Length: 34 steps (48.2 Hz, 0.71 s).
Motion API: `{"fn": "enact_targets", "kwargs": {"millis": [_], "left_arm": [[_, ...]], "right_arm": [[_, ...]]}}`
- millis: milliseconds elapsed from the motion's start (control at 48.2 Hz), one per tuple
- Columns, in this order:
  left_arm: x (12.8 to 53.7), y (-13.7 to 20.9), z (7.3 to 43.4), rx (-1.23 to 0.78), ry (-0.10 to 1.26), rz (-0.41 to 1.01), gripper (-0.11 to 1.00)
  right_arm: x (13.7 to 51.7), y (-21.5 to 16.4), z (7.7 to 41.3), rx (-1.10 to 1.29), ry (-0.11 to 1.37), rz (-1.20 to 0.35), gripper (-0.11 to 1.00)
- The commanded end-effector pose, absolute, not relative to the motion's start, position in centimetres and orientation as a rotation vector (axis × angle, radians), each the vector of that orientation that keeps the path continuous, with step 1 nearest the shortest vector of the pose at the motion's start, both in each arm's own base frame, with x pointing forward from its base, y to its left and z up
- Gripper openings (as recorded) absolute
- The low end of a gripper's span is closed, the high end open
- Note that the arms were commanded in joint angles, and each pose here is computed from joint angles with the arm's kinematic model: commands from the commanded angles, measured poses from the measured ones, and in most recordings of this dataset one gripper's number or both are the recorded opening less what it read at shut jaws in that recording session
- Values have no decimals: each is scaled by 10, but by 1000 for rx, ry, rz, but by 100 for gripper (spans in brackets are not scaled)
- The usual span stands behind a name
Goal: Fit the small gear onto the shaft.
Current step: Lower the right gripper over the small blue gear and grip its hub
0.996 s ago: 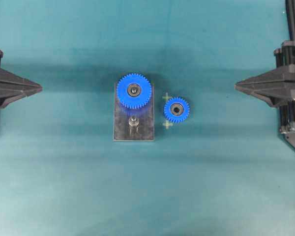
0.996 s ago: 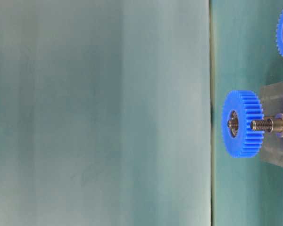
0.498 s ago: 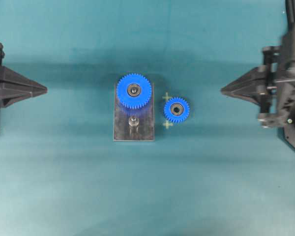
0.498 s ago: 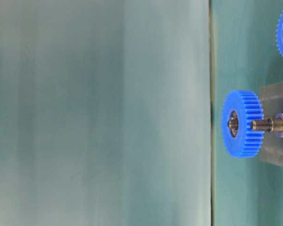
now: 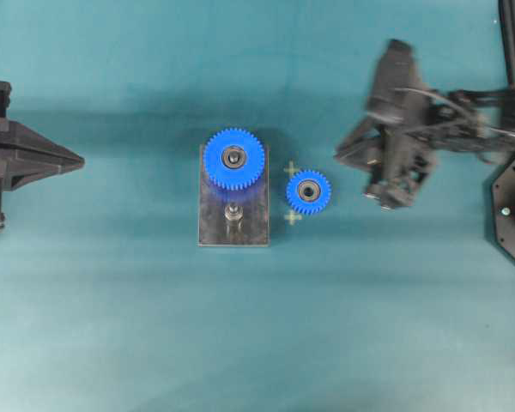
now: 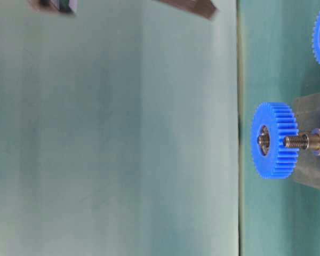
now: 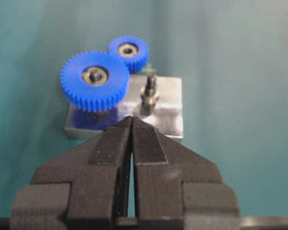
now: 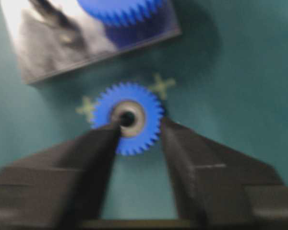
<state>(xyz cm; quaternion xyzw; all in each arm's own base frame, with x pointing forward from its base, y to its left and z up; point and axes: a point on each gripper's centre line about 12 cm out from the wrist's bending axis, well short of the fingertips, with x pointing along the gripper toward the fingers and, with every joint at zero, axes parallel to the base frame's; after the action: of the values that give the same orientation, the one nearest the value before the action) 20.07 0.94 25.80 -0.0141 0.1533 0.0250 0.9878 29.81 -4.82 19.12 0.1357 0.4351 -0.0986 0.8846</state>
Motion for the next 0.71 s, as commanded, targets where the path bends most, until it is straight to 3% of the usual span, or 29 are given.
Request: {"fn": "enact_targets", "kwargs": {"millis": [0,83,125,394,685], "left_arm": [[203,10,262,-30,302,54,0],[203,10,263,-28,297,53,0],[203,10,264,-27,300,53,0],[202,10,259,-28,328,54,0],[201,10,257,-29,334,54,0]], "right_arm": [[312,-53,193,304,947,-216,65],[320,-55,183,313,1040,-216,87],[326,-56,180,315,1082,-213,92],[349,-59,151,322,1232,-205,88],[350,-60,130,318,1274,-209,87]]}}
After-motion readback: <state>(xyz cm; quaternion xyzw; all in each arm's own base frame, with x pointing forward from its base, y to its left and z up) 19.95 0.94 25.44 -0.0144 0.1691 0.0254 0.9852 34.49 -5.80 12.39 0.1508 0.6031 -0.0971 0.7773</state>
